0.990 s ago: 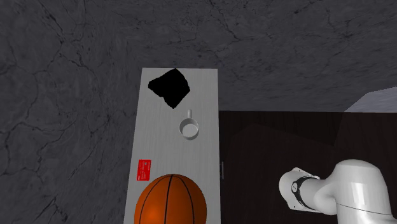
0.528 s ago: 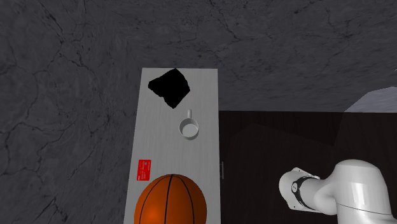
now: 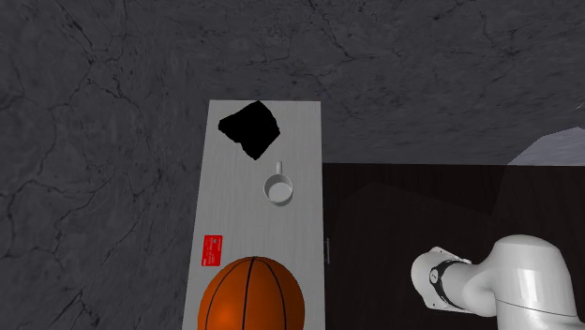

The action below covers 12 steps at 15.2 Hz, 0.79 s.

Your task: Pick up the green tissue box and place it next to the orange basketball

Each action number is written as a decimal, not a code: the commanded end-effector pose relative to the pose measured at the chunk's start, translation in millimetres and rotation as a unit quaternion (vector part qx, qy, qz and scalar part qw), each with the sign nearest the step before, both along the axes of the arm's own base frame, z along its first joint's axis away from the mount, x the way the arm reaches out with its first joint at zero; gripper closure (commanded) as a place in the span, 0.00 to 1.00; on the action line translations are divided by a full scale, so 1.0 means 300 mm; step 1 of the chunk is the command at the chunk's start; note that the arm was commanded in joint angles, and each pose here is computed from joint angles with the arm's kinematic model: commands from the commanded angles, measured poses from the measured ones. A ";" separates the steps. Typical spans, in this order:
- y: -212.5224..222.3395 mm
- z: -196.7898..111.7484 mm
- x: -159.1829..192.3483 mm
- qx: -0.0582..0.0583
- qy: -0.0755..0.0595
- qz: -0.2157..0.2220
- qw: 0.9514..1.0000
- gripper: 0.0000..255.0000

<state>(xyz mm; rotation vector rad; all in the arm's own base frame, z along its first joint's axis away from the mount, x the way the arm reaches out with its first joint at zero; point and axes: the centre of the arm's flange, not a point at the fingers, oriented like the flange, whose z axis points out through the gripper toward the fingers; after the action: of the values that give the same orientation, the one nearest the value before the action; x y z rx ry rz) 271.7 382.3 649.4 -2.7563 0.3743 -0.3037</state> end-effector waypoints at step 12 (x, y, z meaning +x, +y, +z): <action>0.003 -0.229 -0.001 0.000 0.000 0.000 1.000 1.00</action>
<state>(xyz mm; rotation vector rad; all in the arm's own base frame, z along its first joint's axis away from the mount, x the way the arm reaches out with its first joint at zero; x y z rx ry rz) 271.0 383.5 585.9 -2.7562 0.3745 -0.3038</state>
